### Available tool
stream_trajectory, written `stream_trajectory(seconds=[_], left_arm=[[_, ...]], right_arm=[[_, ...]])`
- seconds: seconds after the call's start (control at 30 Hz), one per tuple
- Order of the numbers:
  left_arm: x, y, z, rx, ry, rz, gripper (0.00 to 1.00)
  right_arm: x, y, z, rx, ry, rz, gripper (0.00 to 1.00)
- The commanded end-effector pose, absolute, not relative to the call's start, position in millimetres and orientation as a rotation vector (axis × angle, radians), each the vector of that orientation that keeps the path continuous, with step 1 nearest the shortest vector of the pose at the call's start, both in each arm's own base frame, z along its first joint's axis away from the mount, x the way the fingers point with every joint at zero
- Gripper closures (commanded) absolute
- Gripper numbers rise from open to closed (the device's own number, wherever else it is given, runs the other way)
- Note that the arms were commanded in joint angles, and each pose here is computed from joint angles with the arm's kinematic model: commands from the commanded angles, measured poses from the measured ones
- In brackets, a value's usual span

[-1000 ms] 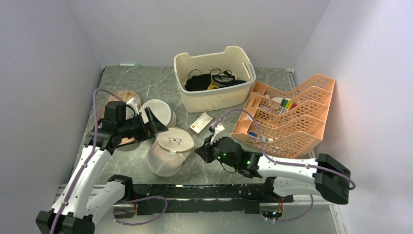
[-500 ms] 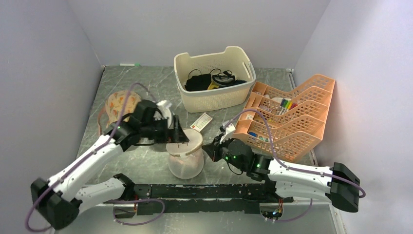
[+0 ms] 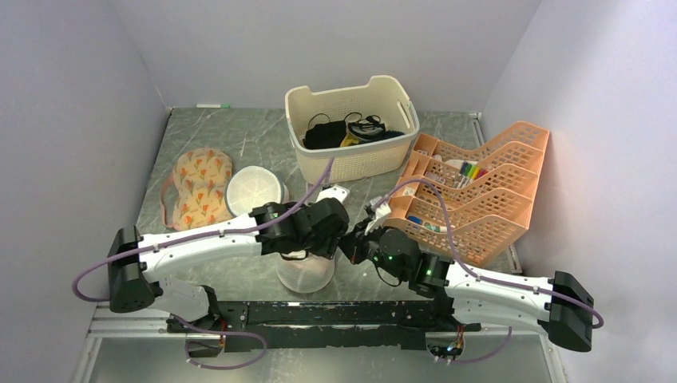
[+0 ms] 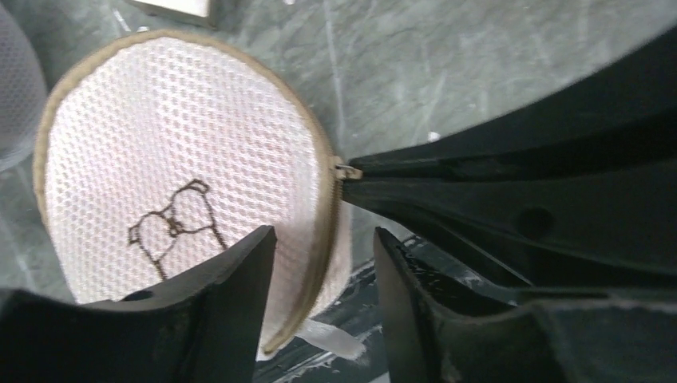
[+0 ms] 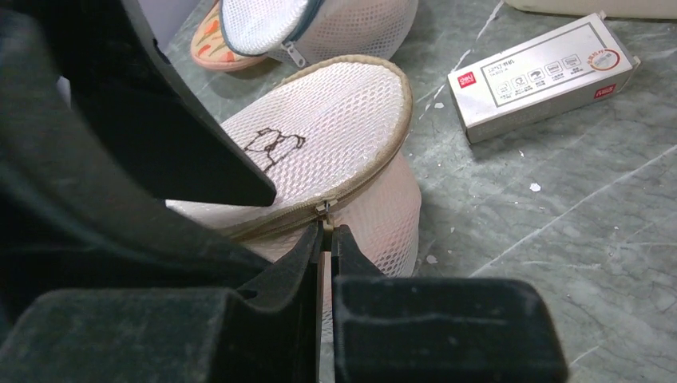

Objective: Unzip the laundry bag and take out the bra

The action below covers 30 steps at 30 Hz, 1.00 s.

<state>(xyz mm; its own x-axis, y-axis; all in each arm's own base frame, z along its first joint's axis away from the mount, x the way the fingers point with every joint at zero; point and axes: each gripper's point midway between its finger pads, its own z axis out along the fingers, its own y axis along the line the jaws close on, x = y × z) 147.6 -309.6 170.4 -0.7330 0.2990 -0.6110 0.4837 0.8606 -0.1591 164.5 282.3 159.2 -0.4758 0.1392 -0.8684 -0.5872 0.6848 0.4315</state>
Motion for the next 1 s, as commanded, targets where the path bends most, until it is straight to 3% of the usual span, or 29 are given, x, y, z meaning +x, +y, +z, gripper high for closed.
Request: stream_trajectory(seconds=[0.0,0.4,0.63,0.97], left_arm=[[163,-298,169,0.518,2.405,-0.256,0.45],[166,-286,170,0.481,2.397,-0.206,0.92],[163,-285,164,0.472,2.398,-0.236,0.93],[167,-271,143,0.438,2.433,-0.132,0.93]], right_arm=[[166,278,158,-0.328,1.874,0.893,1.00],[181,260,138,-0.232,1.954,0.733,1.00],[207,230,105,-0.116,2.091,0.554,1.00],[201,233,142,-0.214,1.919,0.881,1.00]])
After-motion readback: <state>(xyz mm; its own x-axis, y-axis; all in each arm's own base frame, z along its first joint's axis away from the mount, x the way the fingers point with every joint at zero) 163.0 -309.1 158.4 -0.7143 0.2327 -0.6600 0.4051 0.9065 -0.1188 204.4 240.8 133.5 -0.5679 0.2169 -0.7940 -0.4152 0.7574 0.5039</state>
